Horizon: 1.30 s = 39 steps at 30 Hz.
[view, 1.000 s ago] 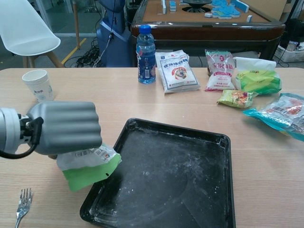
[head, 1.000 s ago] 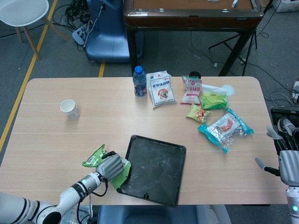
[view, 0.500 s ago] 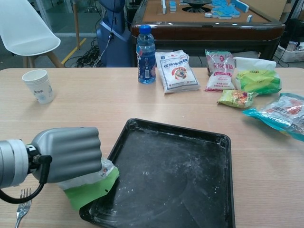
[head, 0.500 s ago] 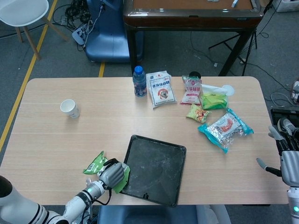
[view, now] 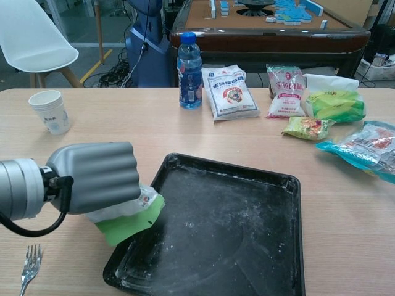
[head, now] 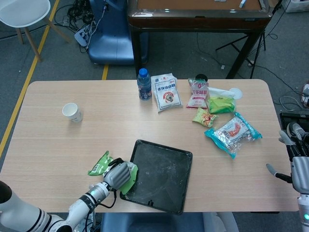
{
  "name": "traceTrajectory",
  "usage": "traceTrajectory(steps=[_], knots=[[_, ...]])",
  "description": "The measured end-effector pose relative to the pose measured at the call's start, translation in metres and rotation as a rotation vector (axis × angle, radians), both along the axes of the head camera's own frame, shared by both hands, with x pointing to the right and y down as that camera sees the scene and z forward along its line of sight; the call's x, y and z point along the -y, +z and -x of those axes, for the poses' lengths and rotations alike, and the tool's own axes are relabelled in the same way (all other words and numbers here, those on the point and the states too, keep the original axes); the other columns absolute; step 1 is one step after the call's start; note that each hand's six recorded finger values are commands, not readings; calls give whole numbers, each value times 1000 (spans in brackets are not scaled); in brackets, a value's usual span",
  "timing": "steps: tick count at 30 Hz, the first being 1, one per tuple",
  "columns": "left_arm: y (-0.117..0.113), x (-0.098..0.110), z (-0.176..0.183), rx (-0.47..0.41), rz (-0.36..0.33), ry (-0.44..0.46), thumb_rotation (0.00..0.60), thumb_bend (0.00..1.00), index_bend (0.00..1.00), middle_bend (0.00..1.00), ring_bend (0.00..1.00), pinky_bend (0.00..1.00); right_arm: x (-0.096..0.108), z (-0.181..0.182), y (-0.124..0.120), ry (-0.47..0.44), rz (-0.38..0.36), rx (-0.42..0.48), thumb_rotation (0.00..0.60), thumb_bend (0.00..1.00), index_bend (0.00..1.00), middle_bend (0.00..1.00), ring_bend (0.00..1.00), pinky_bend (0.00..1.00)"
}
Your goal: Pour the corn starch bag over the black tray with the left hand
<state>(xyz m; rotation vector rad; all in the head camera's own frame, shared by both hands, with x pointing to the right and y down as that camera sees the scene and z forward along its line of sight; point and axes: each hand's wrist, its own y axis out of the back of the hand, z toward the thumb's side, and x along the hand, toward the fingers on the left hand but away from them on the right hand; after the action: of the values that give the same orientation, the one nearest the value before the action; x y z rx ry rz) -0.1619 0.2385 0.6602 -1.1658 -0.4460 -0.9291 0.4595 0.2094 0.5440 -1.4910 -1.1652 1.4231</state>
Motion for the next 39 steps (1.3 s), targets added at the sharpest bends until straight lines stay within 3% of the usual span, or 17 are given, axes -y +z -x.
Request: traceTrajectory(steps=[6, 14, 19, 29, 39], knots=[[16, -8, -1, 31, 23, 19, 600, 475, 536, 879, 865, 742, 0, -3, -2, 8, -5, -5, 600, 178, 95, 258, 135, 140], [8, 4, -3, 13, -4, -11, 600, 475, 536, 879, 865, 742, -1, -4, -2, 11, -8, -2, 600, 179, 95, 258, 135, 140], [3, 1, -6, 6, -7, -3, 600, 475, 535, 879, 866, 742, -2, -5, 0, 17, -5, -1, 600, 179, 95, 259, 135, 141], [28, -10, -2, 82, 4, 12, 600, 475, 534, 879, 867, 742, -3, -9, -4, 27, -12, -9, 600, 179, 95, 259, 135, 137], [5, 9, -1, 42, -39, -55, 600, 476, 531, 879, 867, 742, -4, -8, -3, 24, -16, -1, 600, 179, 95, 260, 135, 136]])
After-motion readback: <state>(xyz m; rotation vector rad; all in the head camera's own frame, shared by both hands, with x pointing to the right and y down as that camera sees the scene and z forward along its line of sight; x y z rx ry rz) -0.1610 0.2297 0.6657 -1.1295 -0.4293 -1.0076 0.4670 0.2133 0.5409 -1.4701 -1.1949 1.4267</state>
